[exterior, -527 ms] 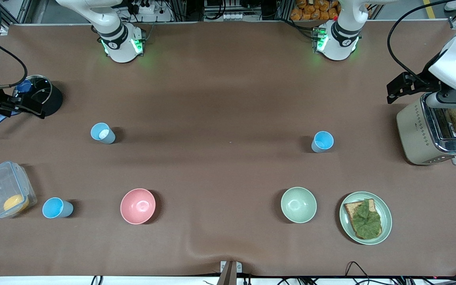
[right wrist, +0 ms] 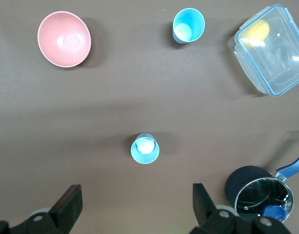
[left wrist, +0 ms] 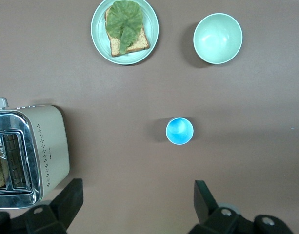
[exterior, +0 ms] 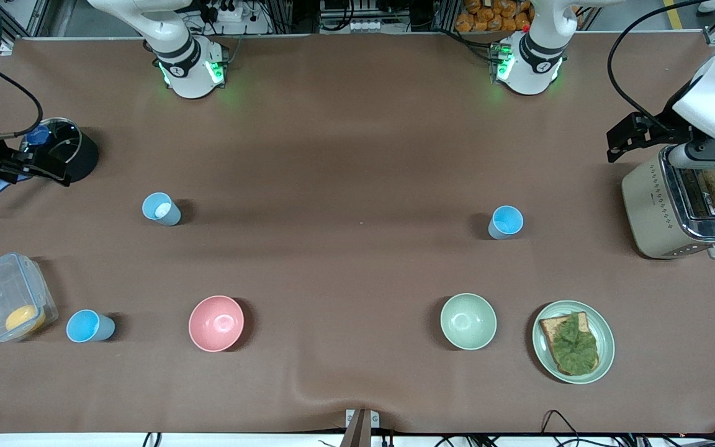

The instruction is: Stack blue cups with both arms

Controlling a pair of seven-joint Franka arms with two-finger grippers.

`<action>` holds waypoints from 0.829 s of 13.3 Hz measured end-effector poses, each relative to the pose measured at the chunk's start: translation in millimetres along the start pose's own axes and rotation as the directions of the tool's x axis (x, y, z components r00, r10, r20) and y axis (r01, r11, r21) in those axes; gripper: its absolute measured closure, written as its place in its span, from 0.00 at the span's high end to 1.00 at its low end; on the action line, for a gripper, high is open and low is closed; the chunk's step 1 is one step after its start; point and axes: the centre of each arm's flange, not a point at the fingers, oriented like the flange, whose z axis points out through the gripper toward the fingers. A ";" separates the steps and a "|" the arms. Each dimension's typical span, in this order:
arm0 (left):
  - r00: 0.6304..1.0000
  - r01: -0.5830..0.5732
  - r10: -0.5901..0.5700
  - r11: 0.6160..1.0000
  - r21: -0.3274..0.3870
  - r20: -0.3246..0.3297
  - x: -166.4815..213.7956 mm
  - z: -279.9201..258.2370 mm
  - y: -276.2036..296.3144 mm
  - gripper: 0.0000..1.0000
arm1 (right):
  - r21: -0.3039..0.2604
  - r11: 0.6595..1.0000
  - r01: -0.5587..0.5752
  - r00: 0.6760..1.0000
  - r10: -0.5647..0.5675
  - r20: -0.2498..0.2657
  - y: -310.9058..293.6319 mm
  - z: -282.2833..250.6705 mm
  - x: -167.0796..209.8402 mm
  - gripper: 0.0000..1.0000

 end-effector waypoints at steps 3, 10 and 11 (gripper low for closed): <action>1.000 0.001 -0.001 1.000 0.000 0.000 0.0 0.1 -0.4 1.00 | 0.000 1.000 -0.004 1.000 0.004 0.000 2.3 0.0 0.1 1.00; 1.000 0.011 -0.011 1.000 0.001 0.006 0.7 1.6 -6.2 1.00 | 0.012 1.000 -0.021 1.000 0.021 0.003 8.7 1.2 0.8 1.00; 1.000 0.012 -0.012 1.000 0.001 0.007 0.9 1.9 -6.7 1.00 | 0.013 1.000 -0.024 1.000 0.024 0.003 10.2 1.3 0.9 1.00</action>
